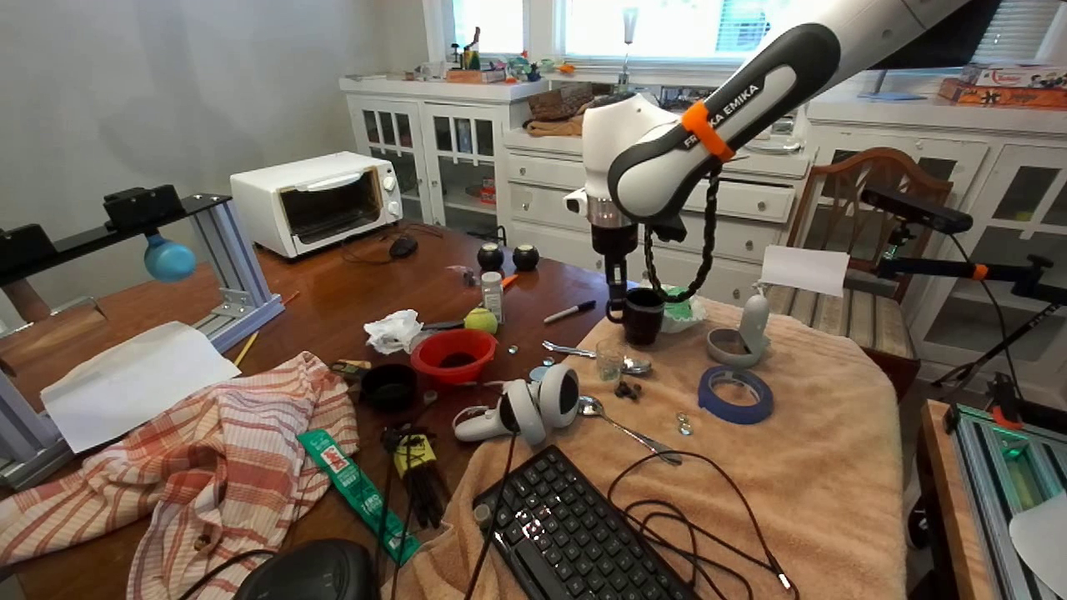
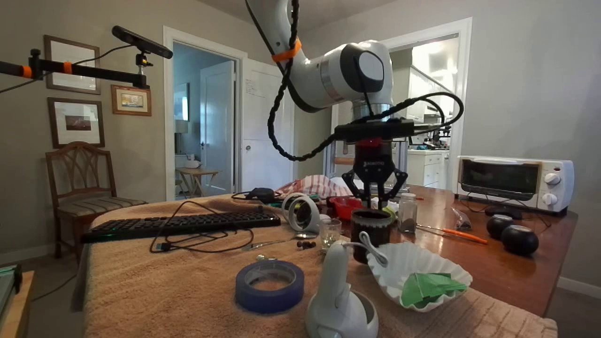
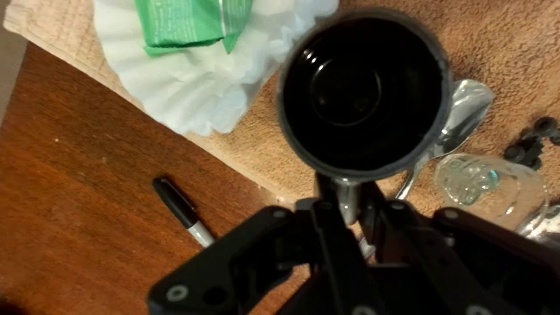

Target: Put the brown cup at the center of the blue masking tape

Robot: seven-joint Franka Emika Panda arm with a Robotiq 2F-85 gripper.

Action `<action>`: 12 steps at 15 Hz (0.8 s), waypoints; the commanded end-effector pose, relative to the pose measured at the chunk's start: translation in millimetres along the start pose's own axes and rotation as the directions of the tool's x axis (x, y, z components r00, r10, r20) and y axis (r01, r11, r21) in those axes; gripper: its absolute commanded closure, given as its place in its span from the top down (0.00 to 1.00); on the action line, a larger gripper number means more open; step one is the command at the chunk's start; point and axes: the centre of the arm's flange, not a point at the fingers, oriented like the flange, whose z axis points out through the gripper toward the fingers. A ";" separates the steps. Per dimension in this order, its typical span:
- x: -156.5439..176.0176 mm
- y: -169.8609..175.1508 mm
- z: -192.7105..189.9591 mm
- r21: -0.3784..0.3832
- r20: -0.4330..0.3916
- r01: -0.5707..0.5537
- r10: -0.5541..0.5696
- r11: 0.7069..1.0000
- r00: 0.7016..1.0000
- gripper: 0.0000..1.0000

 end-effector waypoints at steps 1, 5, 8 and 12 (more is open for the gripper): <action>-19.9 -13.4 -38.4 -0.050 0.014 0.136 -0.136 0.989 0.991 0.04; -34.1 -27.9 -60.5 -0.048 0.023 0.344 -0.343 0.938 0.939 0.04; -51.7 -37.1 -72.8 -0.065 0.022 0.488 -0.487 0.870 0.873 0.04; -96.9 -49.9 -92.1 -0.082 0.006 0.659 -0.661 0.748 0.750 0.04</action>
